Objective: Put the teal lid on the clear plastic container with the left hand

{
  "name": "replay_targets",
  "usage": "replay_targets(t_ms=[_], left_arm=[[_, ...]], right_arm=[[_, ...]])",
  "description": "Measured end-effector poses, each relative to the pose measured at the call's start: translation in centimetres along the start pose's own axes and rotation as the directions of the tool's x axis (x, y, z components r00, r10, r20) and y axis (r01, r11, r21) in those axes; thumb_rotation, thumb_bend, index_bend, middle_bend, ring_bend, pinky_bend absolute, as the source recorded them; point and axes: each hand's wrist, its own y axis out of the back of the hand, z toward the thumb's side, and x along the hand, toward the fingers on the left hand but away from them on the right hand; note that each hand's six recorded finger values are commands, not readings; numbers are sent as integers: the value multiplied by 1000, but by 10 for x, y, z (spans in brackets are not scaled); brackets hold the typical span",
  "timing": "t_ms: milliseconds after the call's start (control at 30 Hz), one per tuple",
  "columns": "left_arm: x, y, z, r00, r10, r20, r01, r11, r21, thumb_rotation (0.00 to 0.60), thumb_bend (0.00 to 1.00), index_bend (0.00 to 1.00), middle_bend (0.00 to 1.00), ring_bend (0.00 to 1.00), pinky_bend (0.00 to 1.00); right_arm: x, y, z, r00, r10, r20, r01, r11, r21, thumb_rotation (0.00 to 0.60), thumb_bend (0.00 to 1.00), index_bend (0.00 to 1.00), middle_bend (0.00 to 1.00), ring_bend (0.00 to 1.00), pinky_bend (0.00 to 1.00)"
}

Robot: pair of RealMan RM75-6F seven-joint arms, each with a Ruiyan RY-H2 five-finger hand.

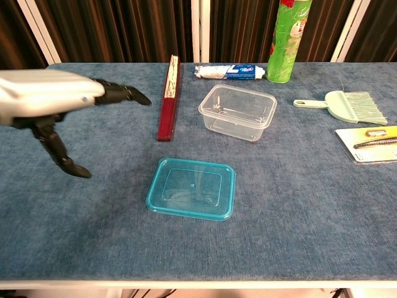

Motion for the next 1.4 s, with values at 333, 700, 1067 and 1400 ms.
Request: replay_targets(t_ms=[333, 700, 1067, 1400], left_arm=[[41, -29, 45, 978, -199, -63, 198, 980, -24, 600, 32, 0, 0, 0, 0], [76, -30, 84, 965, -242, -100, 245, 970, 13, 600, 32, 0, 0, 0, 0], [89, -32, 95, 957, -261, -128, 263, 965, 1, 600, 32, 0, 0, 0, 0], [94, -38, 98, 953, -261, -152, 262, 965, -13, 600, 32, 0, 0, 0, 0]], right_arm=[[2, -12, -4, 1000, 28, -5, -28, 999, -24, 600, 26, 0, 0, 0, 0], [5, -19, -14, 999, 40, 20, -39, 998, -47, 600, 26, 0, 0, 0, 0], [11, -18, -23, 998, 37, 41, -34, 997, -64, 600, 26, 0, 0, 0, 0], [14, -20, -26, 998, 47, 45, -43, 996, -74, 600, 26, 0, 0, 0, 0]])
